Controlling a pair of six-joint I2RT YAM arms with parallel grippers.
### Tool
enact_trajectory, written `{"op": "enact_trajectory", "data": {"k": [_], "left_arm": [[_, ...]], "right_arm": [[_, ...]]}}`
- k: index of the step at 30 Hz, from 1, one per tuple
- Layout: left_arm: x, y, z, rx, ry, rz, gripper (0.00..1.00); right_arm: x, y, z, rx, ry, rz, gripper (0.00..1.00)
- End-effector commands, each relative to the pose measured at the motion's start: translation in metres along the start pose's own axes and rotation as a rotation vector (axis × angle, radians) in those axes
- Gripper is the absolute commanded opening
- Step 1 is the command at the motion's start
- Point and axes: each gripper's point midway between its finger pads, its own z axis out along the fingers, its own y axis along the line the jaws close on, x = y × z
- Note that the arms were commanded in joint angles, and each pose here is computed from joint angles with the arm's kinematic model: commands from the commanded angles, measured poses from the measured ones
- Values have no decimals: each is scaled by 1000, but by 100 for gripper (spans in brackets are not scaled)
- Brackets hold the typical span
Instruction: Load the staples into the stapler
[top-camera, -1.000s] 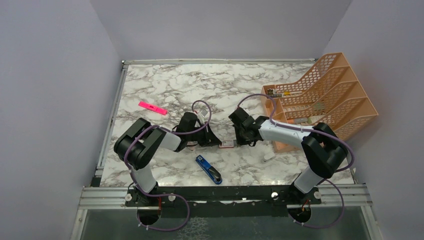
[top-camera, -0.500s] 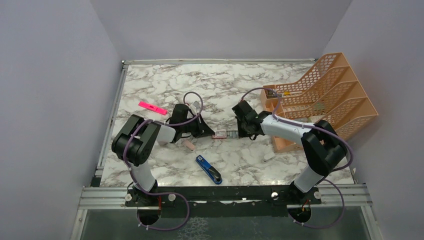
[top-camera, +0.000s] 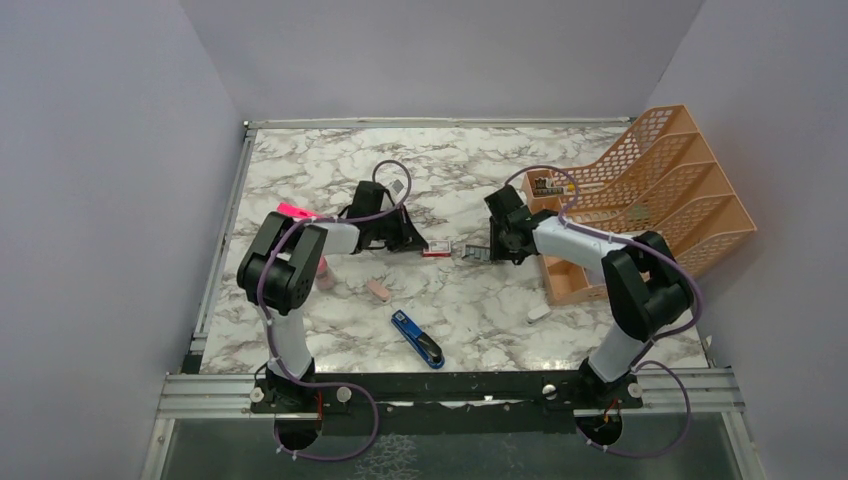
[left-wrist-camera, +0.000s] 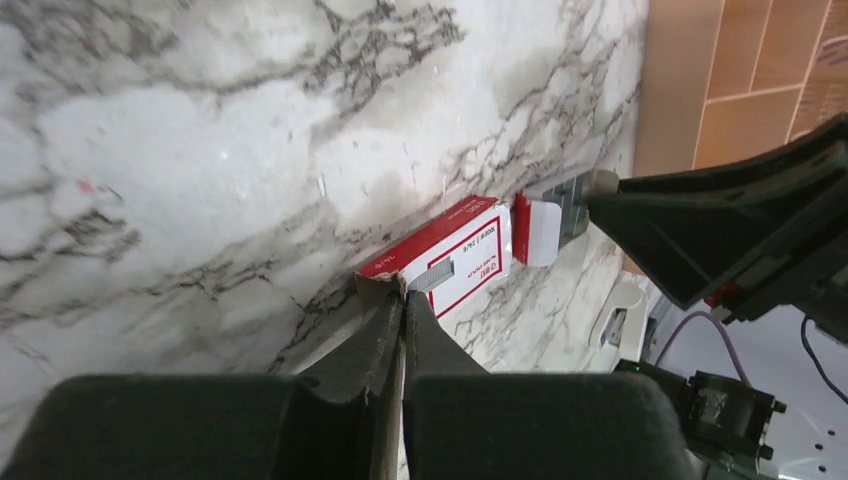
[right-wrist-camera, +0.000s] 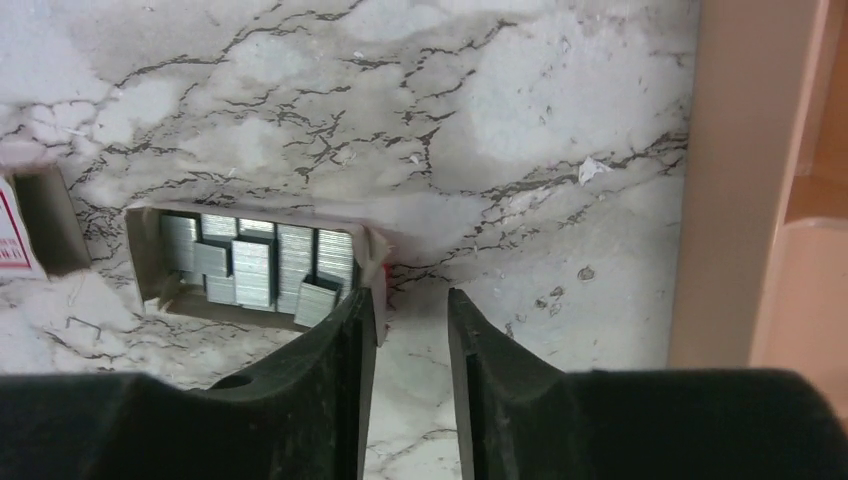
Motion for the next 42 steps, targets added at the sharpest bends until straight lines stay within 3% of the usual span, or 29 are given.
{"op": "enact_trajectory", "data": {"k": [1,7,10,16,25,34,42], "left_arm": [[-27,13,-1,-126,-34,67,7],[-59,-1,-25,-235,-96,152,33],[-71,-12,-47,-288,-144,198,45],[-88,-34,-108,-395,-287,279,60],[-83,-51,-182,-484,-448,365,61],[-64,-51,-200,-466,-490,323,64],[-64,-51,-200,-462,-508,287,72]], "right_arm": [[-18,4,-6,-10,-36,7,45],[-41,15,-39,-91,-111,14,66],[-44,21,-51,-144,-129,10,68],[-40,38,-71,-298,-162,-63,71],[-7,88,-113,-624,-129,-231,80],[98,137,-158,-661,-4,-471,91],[172,150,-156,-593,151,-610,87]]}}
